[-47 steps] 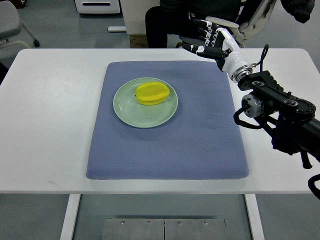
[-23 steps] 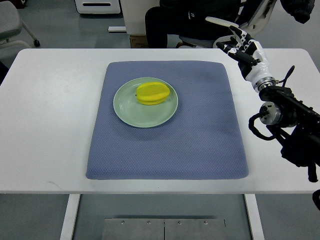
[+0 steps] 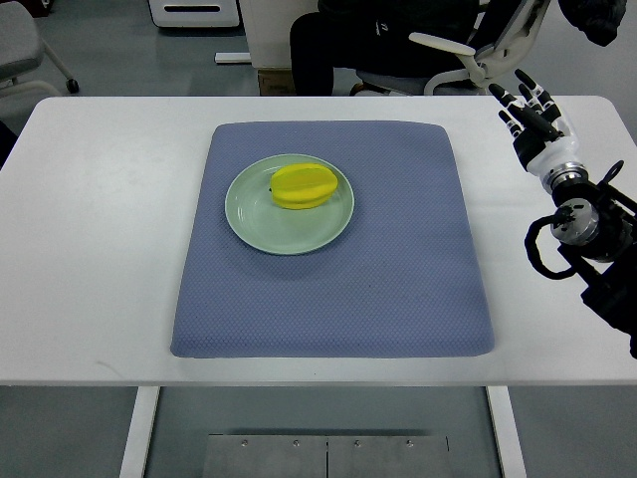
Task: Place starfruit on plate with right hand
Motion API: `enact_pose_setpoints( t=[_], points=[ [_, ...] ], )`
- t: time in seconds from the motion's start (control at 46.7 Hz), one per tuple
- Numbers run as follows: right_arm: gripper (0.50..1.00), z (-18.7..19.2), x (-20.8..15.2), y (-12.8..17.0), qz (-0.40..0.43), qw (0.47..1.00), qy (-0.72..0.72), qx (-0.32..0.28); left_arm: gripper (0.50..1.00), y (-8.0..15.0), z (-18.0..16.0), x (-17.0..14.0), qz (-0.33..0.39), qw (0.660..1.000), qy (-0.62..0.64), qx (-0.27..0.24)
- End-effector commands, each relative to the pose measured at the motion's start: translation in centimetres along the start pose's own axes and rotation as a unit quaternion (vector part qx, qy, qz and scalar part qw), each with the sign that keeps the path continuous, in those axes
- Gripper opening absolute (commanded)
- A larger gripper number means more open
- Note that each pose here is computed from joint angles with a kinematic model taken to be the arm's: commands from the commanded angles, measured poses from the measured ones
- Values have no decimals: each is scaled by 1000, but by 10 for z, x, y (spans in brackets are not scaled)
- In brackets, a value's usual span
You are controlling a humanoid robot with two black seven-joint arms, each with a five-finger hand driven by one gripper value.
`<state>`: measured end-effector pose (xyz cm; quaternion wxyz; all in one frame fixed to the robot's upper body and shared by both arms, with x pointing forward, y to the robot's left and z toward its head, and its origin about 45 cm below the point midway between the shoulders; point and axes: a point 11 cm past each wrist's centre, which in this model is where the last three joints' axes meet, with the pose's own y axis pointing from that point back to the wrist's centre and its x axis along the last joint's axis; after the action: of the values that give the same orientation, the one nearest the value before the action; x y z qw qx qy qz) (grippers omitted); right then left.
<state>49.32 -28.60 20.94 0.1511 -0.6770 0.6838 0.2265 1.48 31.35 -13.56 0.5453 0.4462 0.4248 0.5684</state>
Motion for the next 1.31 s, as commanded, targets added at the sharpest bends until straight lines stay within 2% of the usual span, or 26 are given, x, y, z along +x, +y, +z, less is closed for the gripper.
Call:
enact_pose_setpoints(
  t=[0.0,0.321,0.642,1.284],
  points=[
    [1000,1,0,0,-5,1000,-8,-12,1000,0,0,0,0,1000,0,0],
    [1000,-7,8,0,0,1000,-14,-17,1000,0,0,0,0,1000,0,0],
    [1000,6,23,6,16,999,-14,-27,1000,0,0,0,0,1000,0,0],
    [1000,12,30,9,22,999,-2,-34,1000,0,0,0,0,1000,0,0]
  ],
)
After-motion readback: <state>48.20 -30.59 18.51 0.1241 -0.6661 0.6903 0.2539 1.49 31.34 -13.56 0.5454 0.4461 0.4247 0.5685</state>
